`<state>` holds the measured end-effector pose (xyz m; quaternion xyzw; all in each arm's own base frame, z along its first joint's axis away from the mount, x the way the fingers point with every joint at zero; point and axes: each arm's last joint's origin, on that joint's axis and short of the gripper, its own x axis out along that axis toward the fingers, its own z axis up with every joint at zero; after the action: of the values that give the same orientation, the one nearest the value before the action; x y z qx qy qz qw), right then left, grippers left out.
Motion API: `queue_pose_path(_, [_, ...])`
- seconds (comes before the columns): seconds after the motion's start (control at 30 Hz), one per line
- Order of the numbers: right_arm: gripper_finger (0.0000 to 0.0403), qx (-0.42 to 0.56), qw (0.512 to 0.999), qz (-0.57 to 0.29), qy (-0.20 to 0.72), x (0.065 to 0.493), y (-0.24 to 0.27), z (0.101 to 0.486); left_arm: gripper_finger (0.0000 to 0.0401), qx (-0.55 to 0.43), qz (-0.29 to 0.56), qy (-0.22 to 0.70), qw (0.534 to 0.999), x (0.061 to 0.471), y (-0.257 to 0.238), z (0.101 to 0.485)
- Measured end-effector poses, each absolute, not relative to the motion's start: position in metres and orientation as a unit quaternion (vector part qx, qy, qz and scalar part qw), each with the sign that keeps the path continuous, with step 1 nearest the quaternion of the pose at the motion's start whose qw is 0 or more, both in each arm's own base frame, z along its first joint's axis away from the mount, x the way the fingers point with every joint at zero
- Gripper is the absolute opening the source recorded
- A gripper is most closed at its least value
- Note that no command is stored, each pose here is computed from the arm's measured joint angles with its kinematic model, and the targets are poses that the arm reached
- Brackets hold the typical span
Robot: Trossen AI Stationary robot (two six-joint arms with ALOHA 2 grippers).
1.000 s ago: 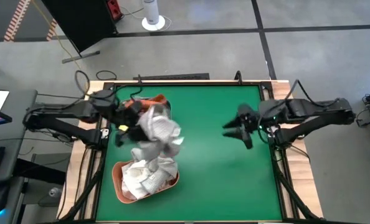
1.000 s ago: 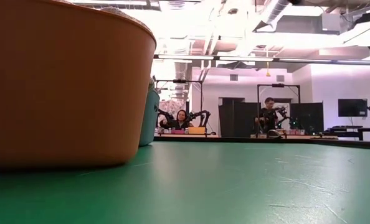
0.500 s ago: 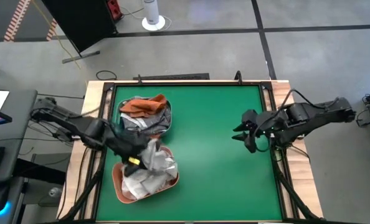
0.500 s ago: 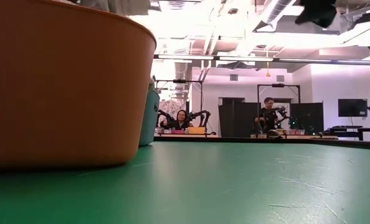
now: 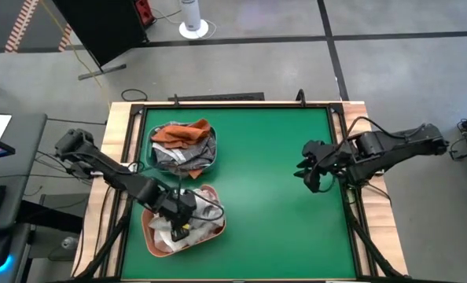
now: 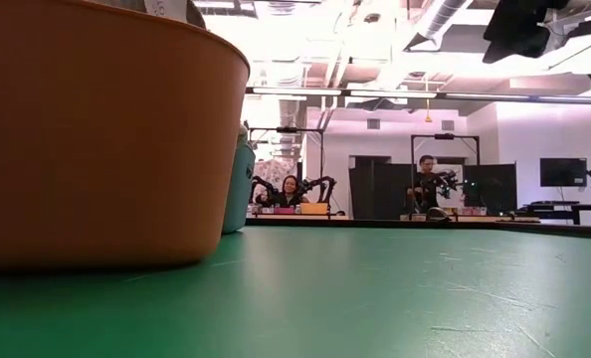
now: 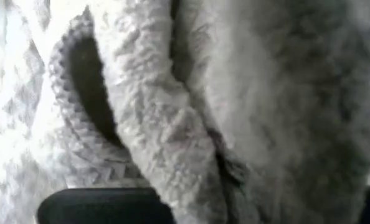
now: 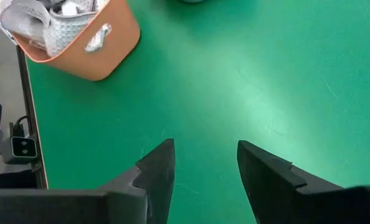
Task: Sort microfiber towel by color & place in baskets
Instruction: Put the gray microfiber towel into the orange bin
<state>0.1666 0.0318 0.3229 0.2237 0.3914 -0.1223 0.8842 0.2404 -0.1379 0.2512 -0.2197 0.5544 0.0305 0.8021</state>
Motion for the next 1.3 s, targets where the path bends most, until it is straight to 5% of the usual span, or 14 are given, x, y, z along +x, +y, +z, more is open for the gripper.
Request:
queue_pose_path(0.53, [0.0198, 0.205, 0.863, -0.14, 0.44, 0.191, 0.037, 0.304, 0.0025, -0.33, 0.047, 0.497, 0.802, 0.24, -0.124, 0.186])
queue_pose_path(0.7, [0.0198, 0.197, 0.853, -0.147, 0.46, 0.201, 0.039, 0.295, 0.0093, -0.323, 0.045, 0.499, 0.803, 0.24, -0.124, 0.186])
queue_pose_path(1.07, [0.0198, 0.173, 0.822, -0.168, 0.516, 0.226, 0.045, 0.266, 0.0309, -0.349, 0.045, 0.468, 0.81, 0.235, -0.119, 0.213])
queue_pose_path(1.3, [0.0198, 0.154, 0.795, -0.183, 0.557, 0.243, 0.049, 0.241, 0.0351, -0.372, 0.057, 0.448, 0.811, 0.215, -0.109, 0.237])
